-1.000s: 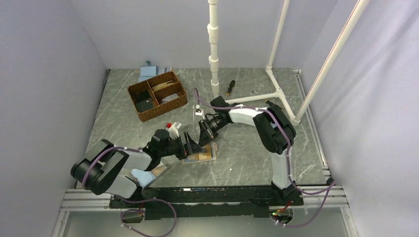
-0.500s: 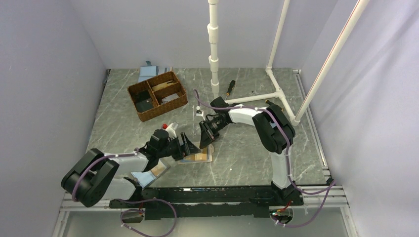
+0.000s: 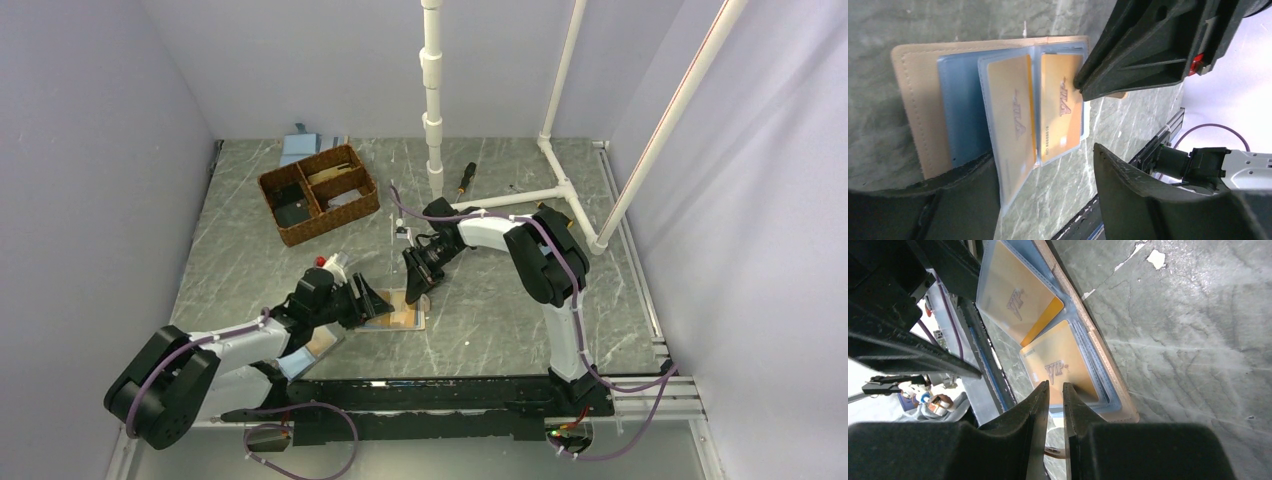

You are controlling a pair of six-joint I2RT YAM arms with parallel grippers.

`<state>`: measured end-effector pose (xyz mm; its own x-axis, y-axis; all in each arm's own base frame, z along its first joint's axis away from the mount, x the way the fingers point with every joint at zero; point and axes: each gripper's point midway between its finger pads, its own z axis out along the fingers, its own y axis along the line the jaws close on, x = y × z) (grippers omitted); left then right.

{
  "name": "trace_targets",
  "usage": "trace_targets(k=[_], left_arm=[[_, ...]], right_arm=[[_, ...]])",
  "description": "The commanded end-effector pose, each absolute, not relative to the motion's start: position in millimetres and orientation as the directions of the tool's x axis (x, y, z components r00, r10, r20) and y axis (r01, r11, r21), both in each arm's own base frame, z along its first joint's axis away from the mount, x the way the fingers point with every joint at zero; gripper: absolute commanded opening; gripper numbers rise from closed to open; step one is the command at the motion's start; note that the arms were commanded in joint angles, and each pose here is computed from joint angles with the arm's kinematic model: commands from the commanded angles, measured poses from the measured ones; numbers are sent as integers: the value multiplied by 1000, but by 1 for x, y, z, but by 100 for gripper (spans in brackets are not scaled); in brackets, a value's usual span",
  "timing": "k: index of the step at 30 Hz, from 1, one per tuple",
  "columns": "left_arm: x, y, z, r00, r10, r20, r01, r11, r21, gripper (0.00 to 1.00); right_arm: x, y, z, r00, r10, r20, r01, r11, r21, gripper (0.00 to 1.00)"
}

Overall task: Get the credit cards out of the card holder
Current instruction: Remove the credit card from the card holder.

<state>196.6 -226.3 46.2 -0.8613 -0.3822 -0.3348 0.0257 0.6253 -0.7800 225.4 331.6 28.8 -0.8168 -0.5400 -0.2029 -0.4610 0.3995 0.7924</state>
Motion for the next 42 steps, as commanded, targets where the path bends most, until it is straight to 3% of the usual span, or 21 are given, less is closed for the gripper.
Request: trace_targets(k=[1, 9, 11, 14, 15, 24, 31, 42], left_arm=[[193, -214, 32, -858, -402, -320, -23, 652, -758, 62], [195, -209, 33, -851, -423, -311, -38, 641, -767, 43], [195, -207, 32, -848, -429, -310, -43, 641, -767, 31], [196, -207, 37, -841, -437, -320, -26, 623, -782, 2], [196, -208, 39, -838, -436, -328, -10, 613, -790, 0], [207, -219, 88, -771, -414, -484, 223, 536, -814, 0], [214, -226, 130, -704, -440, -557, 347, 472, -811, 0], [216, -238, 154, -691, -476, -543, 414, 355, -838, 0]], right_arm=[[233, 326, 15, -790, -569, -230, -523, 428, 737, 20], [233, 326, 16, -786, -572, -236, -529, 424, 735, 20], [233, 326, 16, -784, -574, -236, -530, 422, 736, 20], [232, 327, 21, -771, -584, -253, -544, 399, 738, 20], [232, 328, 26, -764, -587, -267, -551, 380, 743, 20], [214, 340, 117, -656, -548, -519, -648, 57, 759, 33], [215, 336, 130, -710, -507, -489, -565, -4, 825, 35], [218, 334, 130, -752, -482, -450, -516, 5, 857, 39]])
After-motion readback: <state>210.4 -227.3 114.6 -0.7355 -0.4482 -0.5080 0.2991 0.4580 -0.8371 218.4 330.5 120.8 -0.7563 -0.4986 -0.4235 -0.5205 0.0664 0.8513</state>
